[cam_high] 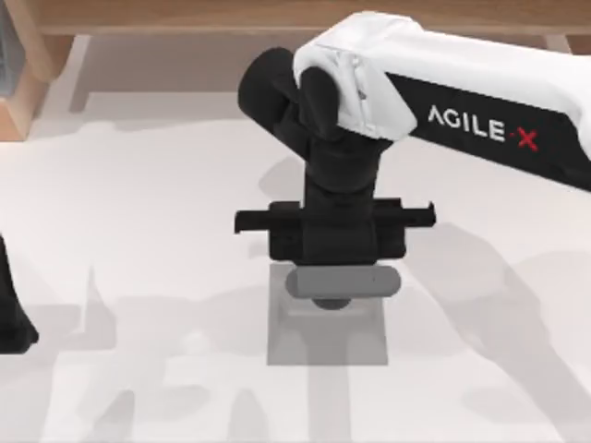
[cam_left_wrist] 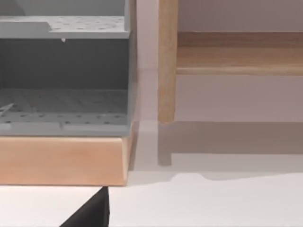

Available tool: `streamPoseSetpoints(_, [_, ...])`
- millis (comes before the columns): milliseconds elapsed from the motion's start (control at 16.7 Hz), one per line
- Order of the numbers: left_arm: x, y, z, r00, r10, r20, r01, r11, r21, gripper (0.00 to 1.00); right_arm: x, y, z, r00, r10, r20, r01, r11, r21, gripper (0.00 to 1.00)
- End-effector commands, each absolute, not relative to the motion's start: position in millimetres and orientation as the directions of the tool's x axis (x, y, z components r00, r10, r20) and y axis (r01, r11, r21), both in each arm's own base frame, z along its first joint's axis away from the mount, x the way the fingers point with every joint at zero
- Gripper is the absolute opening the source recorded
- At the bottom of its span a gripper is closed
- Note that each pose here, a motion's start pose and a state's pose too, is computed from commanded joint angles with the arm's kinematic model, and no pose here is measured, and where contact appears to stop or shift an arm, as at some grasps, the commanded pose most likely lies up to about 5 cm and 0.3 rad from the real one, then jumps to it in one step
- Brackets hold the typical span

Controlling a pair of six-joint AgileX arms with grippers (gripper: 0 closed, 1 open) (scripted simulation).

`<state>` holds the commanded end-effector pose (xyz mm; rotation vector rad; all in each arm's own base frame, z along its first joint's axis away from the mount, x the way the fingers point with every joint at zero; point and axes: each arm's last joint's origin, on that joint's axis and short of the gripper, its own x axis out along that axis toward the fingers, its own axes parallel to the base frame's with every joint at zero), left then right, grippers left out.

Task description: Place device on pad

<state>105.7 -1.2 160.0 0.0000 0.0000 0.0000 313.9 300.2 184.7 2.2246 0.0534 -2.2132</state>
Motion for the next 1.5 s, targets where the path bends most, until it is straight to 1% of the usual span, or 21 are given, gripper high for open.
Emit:
streamPoseSetpoints(180, [106,-1,160,1.000,0.000,0.000,0.000,1.000,0.000,1.00,312,302,182,-0.002,0.014,-1.000,0.026,-1.000,-0.014,0.00])
streamPoseSetpoints(480, [106,-1,160,1.000,0.000,0.000,0.000,1.000,0.000,1.00,286,329,176,0.015,0.008,-1.000,0.069,-0.998,-0.007,0.00])
streamPoseSetpoints(720, [106,-1,160,1.000,0.000,0.000,0.000,1.000,0.000,1.00,273,343,169,0.032,0.037,-0.999,0.091,-0.995,-0.034,0.00])
streamPoseSetpoints(960, [106,-1,160,1.000,0.000,0.000,0.000,1.000,0.000,1.00,287,332,160,0.037,0.059,-0.998,0.081,-0.995,-0.056,0.00])
streamPoseSetpoints(1200, [106,-1,160,1.000,0.000,0.000,0.000,1.000,0.000,1.00,310,307,147,0.021,0.039,-0.999,0.037,-0.999,-0.038,0.00])
streamPoseSetpoints(1320, [106,-1,160,1.000,0.000,0.000,0.000,1.000,0.000,1.00,313,301,140,0.005,0.022,-1.000,0.026,-0.999,-0.022,0.00])
streamPoseSetpoints(1500, [106,-1,160,1.000,0.000,0.000,0.000,1.000,0.000,1.00,313,301,140,0.005,0.022,-1.000,0.026,-0.999,-0.022,0.00])
